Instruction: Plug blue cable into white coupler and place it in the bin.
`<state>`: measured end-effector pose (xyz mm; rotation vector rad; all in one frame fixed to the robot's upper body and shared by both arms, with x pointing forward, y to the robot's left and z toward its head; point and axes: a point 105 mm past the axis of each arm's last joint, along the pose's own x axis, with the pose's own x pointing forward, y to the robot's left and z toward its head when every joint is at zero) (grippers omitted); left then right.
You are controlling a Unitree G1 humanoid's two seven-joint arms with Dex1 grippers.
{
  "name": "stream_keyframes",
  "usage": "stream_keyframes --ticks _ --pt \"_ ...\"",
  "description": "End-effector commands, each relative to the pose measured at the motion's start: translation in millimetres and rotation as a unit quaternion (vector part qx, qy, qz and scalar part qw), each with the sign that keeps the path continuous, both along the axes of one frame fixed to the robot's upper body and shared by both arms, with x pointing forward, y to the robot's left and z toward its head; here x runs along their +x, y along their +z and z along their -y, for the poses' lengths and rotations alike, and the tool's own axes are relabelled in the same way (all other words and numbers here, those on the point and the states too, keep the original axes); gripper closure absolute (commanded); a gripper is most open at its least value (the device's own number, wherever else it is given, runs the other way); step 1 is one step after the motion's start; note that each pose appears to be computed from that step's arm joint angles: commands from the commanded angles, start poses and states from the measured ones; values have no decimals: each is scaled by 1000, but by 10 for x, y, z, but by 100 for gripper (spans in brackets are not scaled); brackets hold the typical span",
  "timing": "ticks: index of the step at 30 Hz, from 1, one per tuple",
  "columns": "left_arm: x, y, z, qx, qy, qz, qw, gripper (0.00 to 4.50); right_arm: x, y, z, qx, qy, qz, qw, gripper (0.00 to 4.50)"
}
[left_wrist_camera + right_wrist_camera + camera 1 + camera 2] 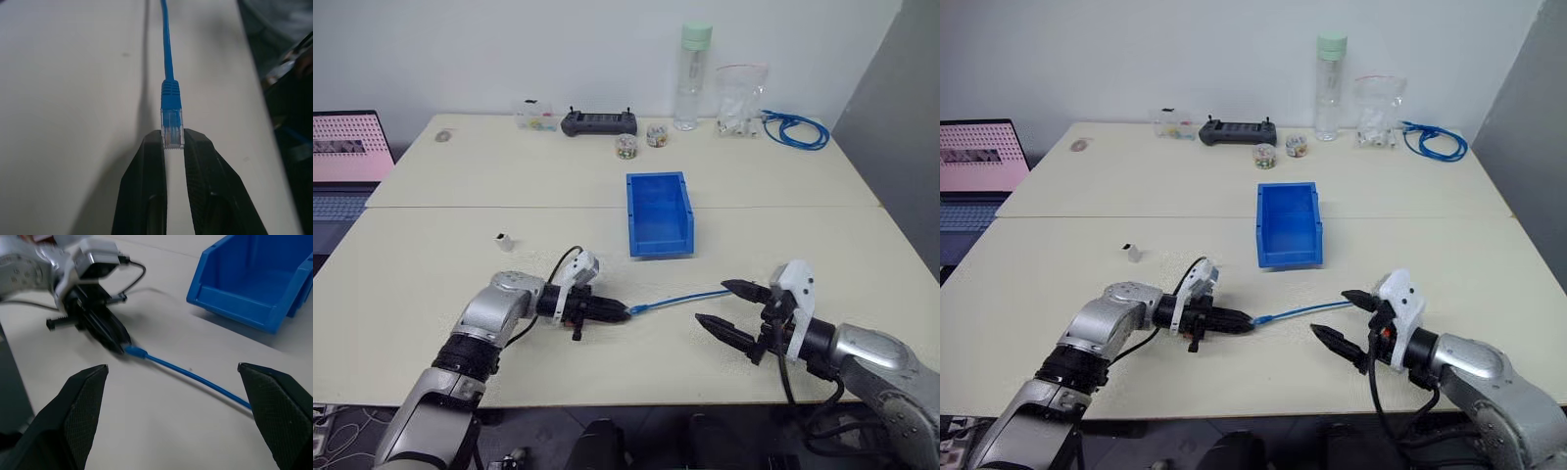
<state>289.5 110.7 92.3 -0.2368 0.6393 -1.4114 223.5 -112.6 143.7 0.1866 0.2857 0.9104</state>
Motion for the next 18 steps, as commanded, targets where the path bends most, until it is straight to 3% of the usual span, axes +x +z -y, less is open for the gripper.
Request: stream_keyframes --ticks 1,10,18 --pt "-138 465 174 -93 3 -96 991 427 -190 73 -85 119 33 -100 987 0" --pt "-517 587 342 -137 -20 -176 975 427 -35 225 -341 228 34 -166 959 0" --pt "-543 613 346 -149 -11 -185 971 427 -105 342 -516 252 96 -186 945 0"
